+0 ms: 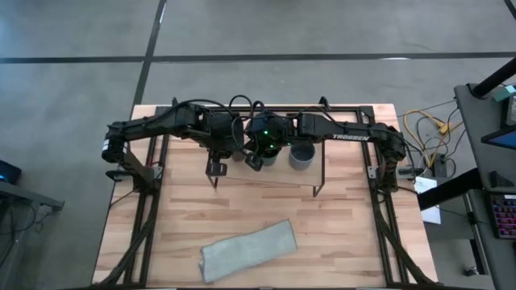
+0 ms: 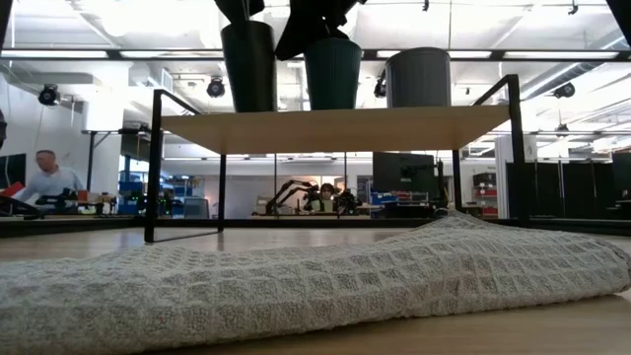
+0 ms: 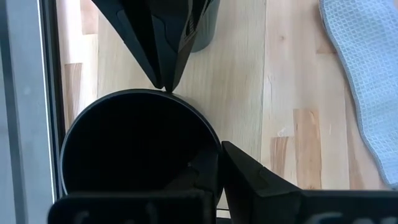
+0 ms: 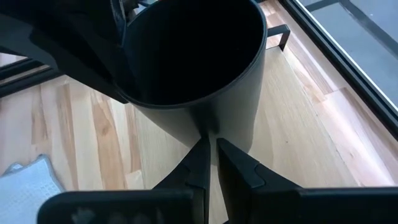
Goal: Stack small to large cups/mugs on shelf
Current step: Put the black cup on the shelf
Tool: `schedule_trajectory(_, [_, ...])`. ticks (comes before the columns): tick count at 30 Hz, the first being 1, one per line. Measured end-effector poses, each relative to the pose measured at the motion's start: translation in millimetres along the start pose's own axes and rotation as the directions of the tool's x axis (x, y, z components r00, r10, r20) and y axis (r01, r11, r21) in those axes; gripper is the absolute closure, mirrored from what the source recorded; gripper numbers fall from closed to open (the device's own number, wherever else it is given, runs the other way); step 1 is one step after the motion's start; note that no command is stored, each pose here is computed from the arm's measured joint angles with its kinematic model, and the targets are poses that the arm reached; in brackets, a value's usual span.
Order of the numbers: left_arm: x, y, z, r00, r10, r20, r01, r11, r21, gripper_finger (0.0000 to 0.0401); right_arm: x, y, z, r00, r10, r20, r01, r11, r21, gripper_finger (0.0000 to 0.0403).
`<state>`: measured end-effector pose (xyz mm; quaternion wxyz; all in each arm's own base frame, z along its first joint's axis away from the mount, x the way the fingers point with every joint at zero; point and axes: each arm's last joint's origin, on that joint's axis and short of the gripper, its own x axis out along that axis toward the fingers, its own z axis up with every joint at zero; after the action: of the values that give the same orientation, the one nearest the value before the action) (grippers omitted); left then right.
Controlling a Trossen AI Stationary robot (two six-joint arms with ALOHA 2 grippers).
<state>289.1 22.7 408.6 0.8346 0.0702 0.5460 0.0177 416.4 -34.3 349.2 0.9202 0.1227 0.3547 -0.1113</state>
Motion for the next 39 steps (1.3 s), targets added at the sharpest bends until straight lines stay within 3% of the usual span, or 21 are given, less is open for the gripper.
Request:
schedule_trajectory(9, [0.0,0.1,0.5,1.000,0.000,0.006,0.000,1.000,0.000,0.0397,-0.2,0.4,0.3,1.000,0.006,0.001,-0.006,1.000,-0.008,0.0380])
schedule_trajectory(19, [-0.1,0.4,3.2,0.999,0.005,0.033,-0.005,1.000,-0.002,0.0339,-0.6,0.9,1.1,1.000,0.014,0.007,-0.014,1.000,-0.008,0.0381])
schedule_trajectory(39, [3.9,0.9,4.1,0.999,0.029,0.035,-0.028,1.000,-0.004,0.0335,-7.5,-0.4,-3.2,0.999,-0.002,-0.041,0.001,1.000,-0.027,0.0381])
